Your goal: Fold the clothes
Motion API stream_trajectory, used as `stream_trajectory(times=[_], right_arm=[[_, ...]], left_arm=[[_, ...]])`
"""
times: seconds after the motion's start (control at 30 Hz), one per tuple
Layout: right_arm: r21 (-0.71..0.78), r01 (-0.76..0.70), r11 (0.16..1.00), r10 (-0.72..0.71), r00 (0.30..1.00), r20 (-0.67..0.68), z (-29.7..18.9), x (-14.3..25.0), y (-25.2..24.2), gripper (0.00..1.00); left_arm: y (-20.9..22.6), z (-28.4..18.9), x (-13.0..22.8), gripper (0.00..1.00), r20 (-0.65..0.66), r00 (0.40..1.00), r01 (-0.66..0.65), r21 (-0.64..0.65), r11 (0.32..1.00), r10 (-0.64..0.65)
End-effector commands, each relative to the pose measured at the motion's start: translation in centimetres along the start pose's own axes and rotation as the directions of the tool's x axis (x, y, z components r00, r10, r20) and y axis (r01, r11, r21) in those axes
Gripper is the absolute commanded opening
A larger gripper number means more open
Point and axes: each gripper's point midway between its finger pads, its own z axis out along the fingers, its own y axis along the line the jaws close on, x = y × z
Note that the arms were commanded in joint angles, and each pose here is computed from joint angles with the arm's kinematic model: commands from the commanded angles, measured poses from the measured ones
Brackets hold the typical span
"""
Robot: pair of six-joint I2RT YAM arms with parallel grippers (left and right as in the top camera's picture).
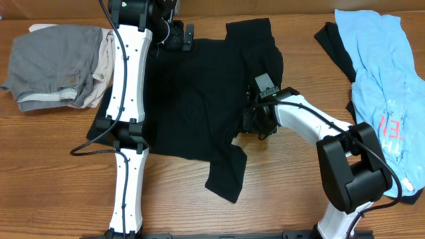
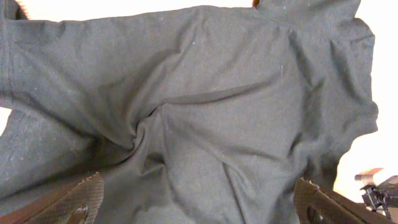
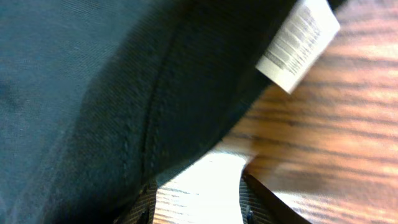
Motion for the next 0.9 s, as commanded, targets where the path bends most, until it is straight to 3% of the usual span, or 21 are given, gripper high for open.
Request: stream_trajectory(times=[0.0,0.27,0.5,0.67,0.87], right_arm=[[0.026,0.062,0.998,-0.061,0.998,-0.029,2.3,0.4,-0.7,0.52],[0.005,0.111,0.994,-0.111,0.994,0.018,2.3,-0.9,0.6,0.50],[0.064,0.144,0.988,-0.138,0.986,-0.093,5.3,1.7,-0.5,0.38],[0.200,-0.012,0.980,0.037,0.992,-0.119,4.8,2.7,-3.3,0.05],[0.359,-0.155,0.920,0.211,0.970,-0.123,3.4,3.9,-7.5,0.04]], left_arm=[[0.0,-1.9,-0.6,1.00,0.046,0.999,-0.024,-0.005,1.000,0.024],[0.0,-1.9,-0.6,1.00,0.047,0.999,-0.027,-0.005,1.000,0.027],[-0.1,-1.8,-0.3,1.00,0.035,0.999,-0.026,-0.005,1.000,0.026],[-0.1,-1.8,-0.3,1.00,0.034,0.999,-0.026,-0.005,1.000,0.026],[-0.1,-1.7,-0.2,1.00,0.030,0.999,-0.026,-0.005,1.000,0.026]])
